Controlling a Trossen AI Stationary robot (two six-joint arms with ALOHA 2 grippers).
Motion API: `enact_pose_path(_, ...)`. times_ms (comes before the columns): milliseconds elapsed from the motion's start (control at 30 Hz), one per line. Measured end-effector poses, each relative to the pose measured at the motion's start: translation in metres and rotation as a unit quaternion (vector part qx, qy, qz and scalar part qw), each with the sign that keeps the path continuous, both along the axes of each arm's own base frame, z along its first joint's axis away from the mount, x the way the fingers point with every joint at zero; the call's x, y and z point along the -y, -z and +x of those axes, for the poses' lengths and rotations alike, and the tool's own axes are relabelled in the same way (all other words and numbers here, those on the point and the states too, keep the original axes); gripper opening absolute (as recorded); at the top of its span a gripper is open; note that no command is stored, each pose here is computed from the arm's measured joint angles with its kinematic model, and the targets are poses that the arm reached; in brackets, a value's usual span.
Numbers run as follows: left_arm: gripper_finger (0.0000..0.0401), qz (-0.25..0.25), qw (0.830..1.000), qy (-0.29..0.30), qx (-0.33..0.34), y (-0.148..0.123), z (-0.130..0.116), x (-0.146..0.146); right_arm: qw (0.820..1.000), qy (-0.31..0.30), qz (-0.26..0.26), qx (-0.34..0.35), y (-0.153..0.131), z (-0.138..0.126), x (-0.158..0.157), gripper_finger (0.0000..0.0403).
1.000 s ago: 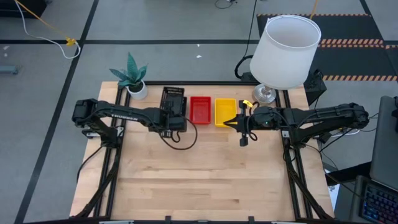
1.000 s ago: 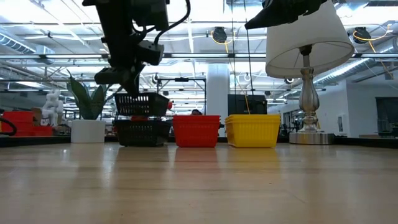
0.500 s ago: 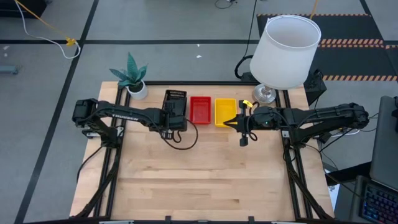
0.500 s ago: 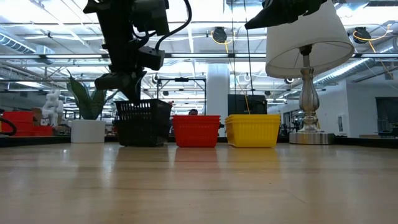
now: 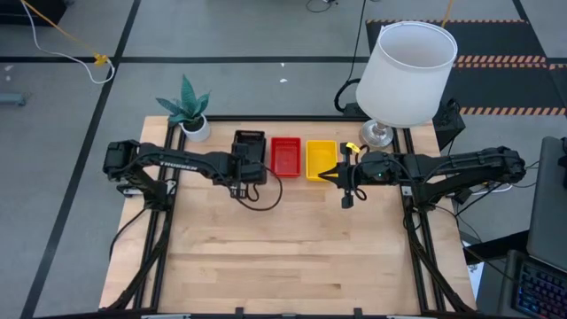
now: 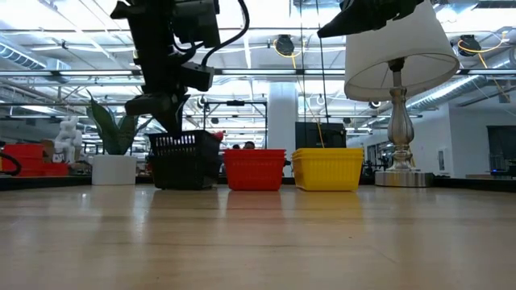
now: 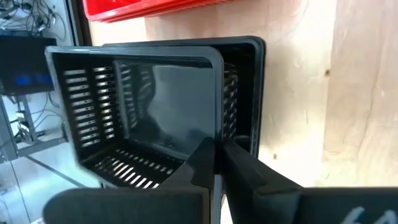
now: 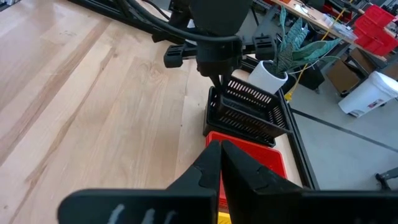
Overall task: Stack baskets by color
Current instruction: Stack the bottom black bin on the stacked black bins
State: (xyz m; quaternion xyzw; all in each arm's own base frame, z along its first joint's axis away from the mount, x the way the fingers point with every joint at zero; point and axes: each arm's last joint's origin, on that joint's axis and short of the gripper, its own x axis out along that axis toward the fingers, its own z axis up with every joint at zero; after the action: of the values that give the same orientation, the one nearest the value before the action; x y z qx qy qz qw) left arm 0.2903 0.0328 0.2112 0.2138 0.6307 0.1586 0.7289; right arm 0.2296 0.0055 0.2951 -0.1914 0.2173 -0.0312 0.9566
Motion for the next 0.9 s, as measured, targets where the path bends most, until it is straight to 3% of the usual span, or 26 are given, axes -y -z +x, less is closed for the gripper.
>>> enact_pose_path(733, 0.0033, -0.005, 0.999, -0.006, 0.04, -0.0016, 0.0065, -0.0046, 1.0, 0.0, 0.0, 0.0, 0.0, 0.0, 0.0, 0.0004)
enact_pose_path(900, 0.0077, -0.006, 0.999, -0.013, 0.044, -0.0016, 0.0065, -0.0046, 1.0, 0.0, 0.0, 0.0, 0.0, 0.0, 0.0, 0.0004)
